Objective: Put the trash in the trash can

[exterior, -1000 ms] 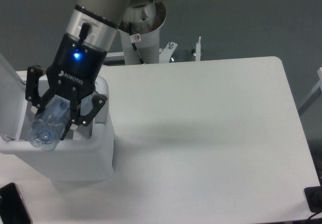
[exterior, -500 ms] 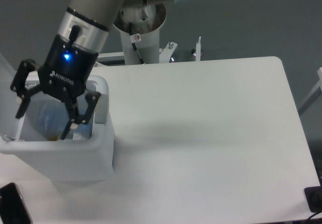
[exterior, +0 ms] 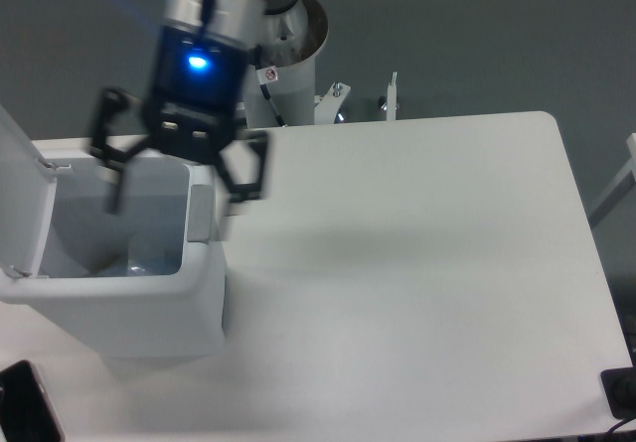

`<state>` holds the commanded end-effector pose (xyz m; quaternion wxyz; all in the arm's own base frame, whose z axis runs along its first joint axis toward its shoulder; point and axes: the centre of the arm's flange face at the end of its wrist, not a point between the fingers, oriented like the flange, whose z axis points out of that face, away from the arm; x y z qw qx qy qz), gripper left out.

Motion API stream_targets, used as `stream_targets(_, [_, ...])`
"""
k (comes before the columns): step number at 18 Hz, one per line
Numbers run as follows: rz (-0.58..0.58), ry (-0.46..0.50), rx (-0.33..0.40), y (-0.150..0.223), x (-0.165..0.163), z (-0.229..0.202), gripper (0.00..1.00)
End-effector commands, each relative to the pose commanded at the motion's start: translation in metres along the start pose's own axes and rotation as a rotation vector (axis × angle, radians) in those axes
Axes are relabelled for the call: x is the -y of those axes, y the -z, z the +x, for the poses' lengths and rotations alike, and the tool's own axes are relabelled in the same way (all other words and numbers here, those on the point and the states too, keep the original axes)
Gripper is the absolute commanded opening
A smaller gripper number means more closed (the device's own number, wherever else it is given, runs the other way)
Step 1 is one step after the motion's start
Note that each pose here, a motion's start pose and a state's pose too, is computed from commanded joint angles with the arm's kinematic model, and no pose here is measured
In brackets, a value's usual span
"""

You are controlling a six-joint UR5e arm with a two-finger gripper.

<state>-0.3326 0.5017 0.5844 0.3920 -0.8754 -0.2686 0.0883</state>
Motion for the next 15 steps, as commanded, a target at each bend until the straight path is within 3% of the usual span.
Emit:
stream_targets(4, [-0.035, -0.073, 0.094, 0.002, -0.004, -0.064, 1.0])
stream_targets(9, [-0.281, -0.365, 0.233, 0.013, -0.034, -0.084, 1.0])
stream_targets(12, [-0.414, -0.524, 0.189, 0.027, -0.054, -0.082, 1.0])
stream_targets(13, [-0.473, -0.548, 0.147, 0.032, -0.062, -0.079, 1.0])
stream_targets(15, [-0.489, -0.538, 0.139, 0.035, -0.063, -0.078, 1.0])
